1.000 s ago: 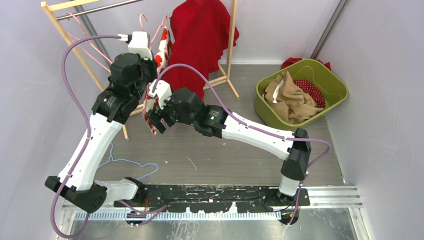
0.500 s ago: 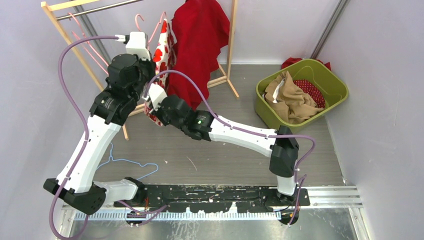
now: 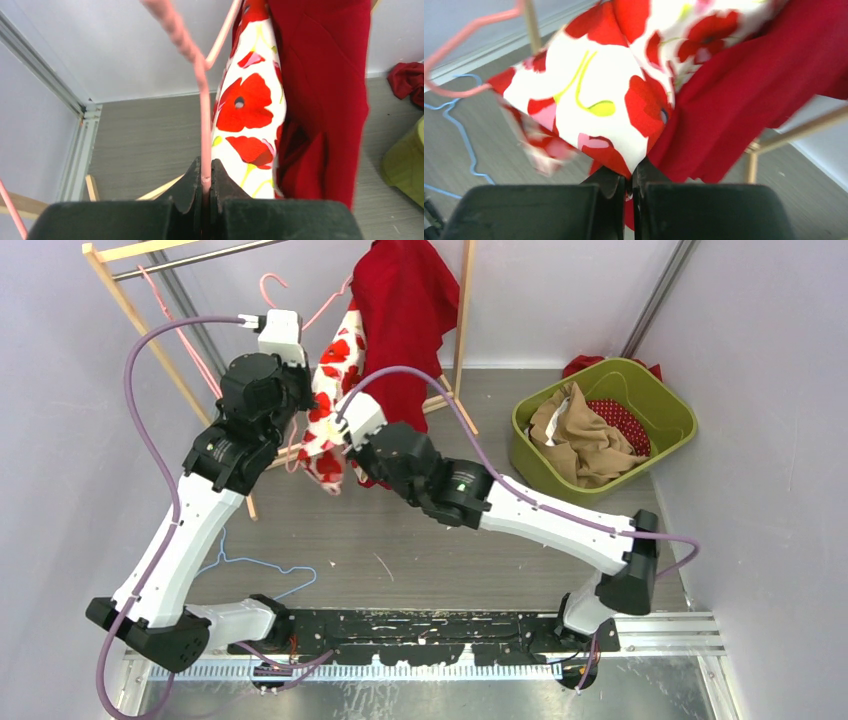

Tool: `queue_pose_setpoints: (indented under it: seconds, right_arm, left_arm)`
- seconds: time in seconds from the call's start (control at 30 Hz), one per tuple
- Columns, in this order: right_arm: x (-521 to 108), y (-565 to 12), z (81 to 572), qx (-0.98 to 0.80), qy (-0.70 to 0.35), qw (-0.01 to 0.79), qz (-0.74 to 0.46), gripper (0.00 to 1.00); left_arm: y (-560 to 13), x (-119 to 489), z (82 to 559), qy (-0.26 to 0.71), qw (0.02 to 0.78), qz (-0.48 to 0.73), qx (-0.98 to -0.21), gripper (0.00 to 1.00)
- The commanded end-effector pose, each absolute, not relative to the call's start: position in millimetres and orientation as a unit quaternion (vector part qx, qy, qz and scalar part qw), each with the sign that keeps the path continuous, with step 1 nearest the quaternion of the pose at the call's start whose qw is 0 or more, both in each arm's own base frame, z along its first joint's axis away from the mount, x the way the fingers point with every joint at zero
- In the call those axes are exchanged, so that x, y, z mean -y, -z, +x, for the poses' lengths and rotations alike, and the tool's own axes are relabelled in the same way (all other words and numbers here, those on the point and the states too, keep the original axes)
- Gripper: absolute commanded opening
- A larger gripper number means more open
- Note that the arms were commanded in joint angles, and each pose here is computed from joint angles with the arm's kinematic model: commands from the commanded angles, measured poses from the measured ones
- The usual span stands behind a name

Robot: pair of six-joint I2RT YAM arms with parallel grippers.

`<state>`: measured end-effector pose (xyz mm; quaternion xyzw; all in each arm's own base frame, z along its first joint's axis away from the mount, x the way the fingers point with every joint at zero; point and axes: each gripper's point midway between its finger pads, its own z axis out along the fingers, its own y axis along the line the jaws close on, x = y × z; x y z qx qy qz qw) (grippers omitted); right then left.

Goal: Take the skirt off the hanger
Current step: Remove the skirt from the hanger, then place the skirt in the bin.

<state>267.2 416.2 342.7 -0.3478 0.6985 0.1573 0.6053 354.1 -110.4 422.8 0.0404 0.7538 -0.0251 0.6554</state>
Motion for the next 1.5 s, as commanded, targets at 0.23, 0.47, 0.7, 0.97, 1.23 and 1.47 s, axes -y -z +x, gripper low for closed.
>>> queue_pose_setpoints:
  seconds: [0.23, 0.47, 0.7, 0.97, 1.23, 1.47]
  right_arm:
    - [-265, -472, 294, -0.628, 0.061, 0.759, -0.157, 0.01]
    - [-132, -574, 297, -0.572, 0.121, 0.81, 0.046, 0.01]
    - [-34, -617, 296, -0.538, 0.152, 0.813, 0.161, 0.01]
    - [8, -594, 341, -0.564, 0.219, 0.771, 0.196, 0.01]
    - [46, -532, 418, -0.614, 0.222, 0.723, 0.228, 0.01]
    - [76, -472, 437, -0.635, 0.223, 0.689, 0.27, 0.01]
  left_arm:
    - [-446, 93, 355, -0.016, 0.693, 0.037, -0.72, 0.0]
    - [-444, 89, 353, -0.026, 0.692, 0.038, -0.72, 0.0]
    - [-448, 86, 350, -0.033, 0.694, 0.04, -0.718, 0.0]
    - [-451, 86, 349, -0.032, 0.696, 0.043, -0.716, 0.0]
    - [-450, 87, 351, -0.034, 0.694, 0.047, -0.718, 0.0]
    - [-447, 87, 358, -0.053, 0.689, 0.053, -0.721, 0.0]
